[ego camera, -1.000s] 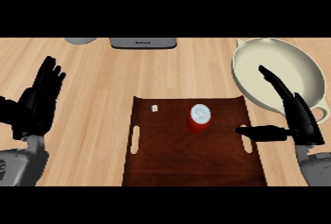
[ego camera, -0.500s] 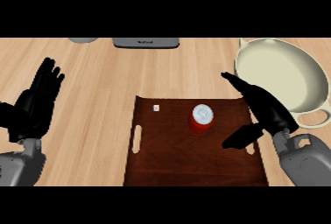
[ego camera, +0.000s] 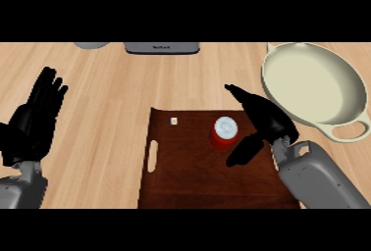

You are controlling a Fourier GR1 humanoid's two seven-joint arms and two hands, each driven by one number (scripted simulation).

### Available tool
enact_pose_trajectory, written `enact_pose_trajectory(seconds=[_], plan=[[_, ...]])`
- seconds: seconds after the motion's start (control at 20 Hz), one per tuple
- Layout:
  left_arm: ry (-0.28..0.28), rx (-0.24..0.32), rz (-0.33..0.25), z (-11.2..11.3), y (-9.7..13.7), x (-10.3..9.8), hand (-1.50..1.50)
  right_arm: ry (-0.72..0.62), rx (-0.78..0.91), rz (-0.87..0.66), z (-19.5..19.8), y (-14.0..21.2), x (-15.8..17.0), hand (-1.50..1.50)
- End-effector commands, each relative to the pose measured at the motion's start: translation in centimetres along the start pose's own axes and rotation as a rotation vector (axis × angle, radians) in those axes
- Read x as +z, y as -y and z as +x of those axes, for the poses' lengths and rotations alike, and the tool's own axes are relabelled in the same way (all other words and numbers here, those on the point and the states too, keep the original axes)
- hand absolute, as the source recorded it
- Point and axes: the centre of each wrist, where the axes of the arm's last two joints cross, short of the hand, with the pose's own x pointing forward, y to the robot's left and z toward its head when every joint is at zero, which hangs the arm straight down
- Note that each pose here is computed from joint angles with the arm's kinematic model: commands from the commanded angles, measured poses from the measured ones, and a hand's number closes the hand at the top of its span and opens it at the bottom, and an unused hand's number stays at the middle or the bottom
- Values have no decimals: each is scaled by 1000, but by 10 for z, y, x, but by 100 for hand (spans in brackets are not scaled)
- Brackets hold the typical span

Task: Pick the can from the tray and place it in the pot

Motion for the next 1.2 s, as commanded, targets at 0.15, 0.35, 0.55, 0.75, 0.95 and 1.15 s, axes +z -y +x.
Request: enact_pose_trajectory(seconds=[0.15, 0.35, 0.55, 0.75, 0.95, 1.15], plan=[[-3, -1, 14, 13, -6, -15, 0, -87, 32, 13, 16, -32, 0, -150], [2, -6, -6, -10, -3, -5, 0, -126, 66, -13, 2, -44, -14, -150], [8, 4, 0, -1, 3, -1, 0, -118, 85, 10, -5, -59, -35, -150], [-3, -18, 1, -8, 8, -17, 0, -108, 68, 10, -22, -53, -31, -150], [-3, 7, 7, -13, 15, -17, 0, -137, 94, 29, -13, -45, -40, -150], [-10, -7, 4, -11, -4, -12, 0, -173, 92, 22, -20, -56, -40, -150]])
